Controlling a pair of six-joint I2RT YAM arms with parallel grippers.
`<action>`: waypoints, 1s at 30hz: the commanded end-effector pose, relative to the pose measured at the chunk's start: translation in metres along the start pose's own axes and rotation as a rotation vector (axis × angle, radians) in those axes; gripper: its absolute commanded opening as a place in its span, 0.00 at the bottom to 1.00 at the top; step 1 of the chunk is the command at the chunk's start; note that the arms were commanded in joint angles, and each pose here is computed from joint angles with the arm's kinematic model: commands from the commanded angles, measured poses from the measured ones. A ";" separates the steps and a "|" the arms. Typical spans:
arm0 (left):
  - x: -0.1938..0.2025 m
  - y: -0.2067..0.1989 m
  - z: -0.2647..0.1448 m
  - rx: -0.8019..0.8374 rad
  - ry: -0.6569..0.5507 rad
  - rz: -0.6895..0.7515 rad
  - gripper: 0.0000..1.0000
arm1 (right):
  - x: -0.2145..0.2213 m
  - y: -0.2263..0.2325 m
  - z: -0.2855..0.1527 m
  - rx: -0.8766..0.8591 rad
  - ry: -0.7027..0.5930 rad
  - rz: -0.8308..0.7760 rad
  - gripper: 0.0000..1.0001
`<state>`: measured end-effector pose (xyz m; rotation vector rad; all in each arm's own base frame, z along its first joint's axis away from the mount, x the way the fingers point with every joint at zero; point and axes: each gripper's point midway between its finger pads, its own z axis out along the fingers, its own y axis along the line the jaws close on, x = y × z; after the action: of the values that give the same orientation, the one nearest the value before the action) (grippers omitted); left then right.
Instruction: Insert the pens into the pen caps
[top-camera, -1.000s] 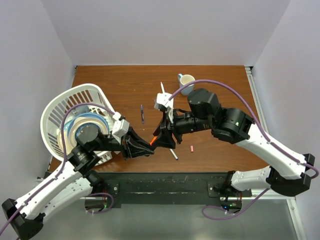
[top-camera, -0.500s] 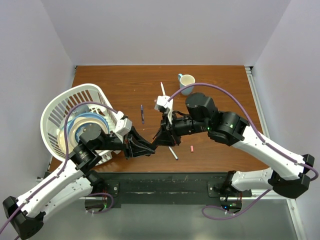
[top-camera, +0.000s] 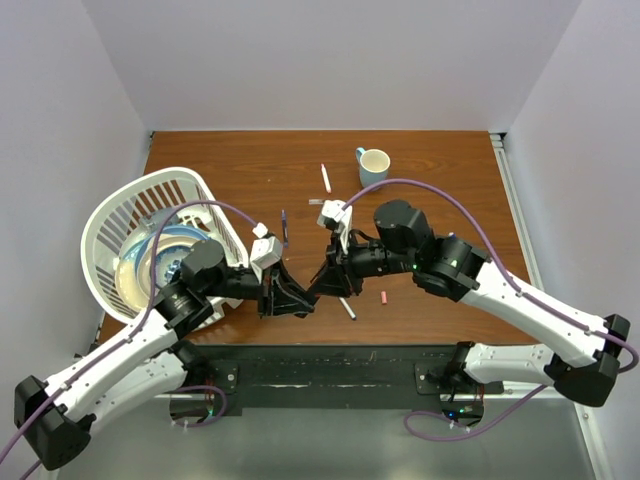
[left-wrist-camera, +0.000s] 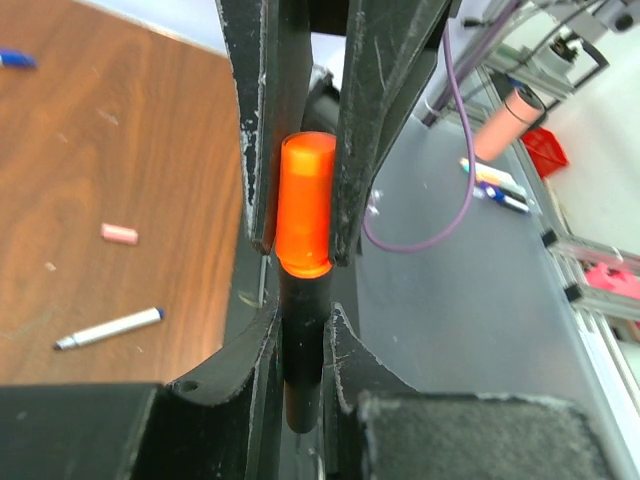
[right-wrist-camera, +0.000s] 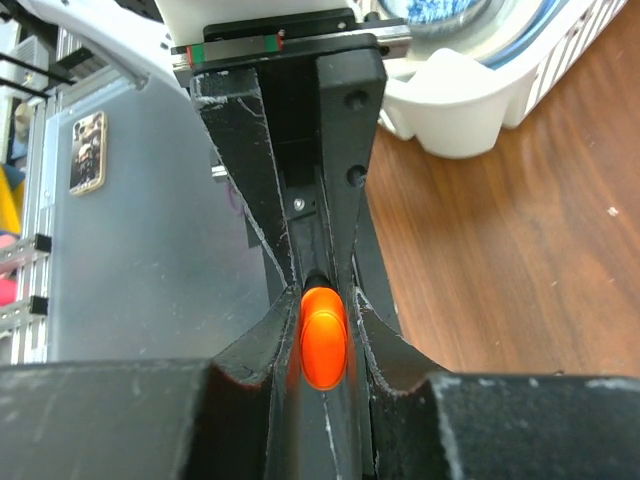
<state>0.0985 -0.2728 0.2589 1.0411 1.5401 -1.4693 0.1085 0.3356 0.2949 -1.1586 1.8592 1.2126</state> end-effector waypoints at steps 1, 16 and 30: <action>-0.083 0.004 0.000 -0.040 -0.236 0.247 0.00 | 0.080 0.019 0.029 -0.170 0.264 0.154 0.00; -0.094 0.033 -0.017 -0.105 -0.230 0.237 0.00 | 0.126 0.014 0.050 -0.168 0.352 0.256 0.00; -0.095 0.064 -0.026 -0.238 -0.140 0.250 0.00 | 0.159 0.032 0.063 -0.224 0.520 0.415 0.00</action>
<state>0.1114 -0.2391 0.1885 1.0304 1.9300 -1.4798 0.1240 0.3703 0.2155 -1.0656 2.0689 1.2874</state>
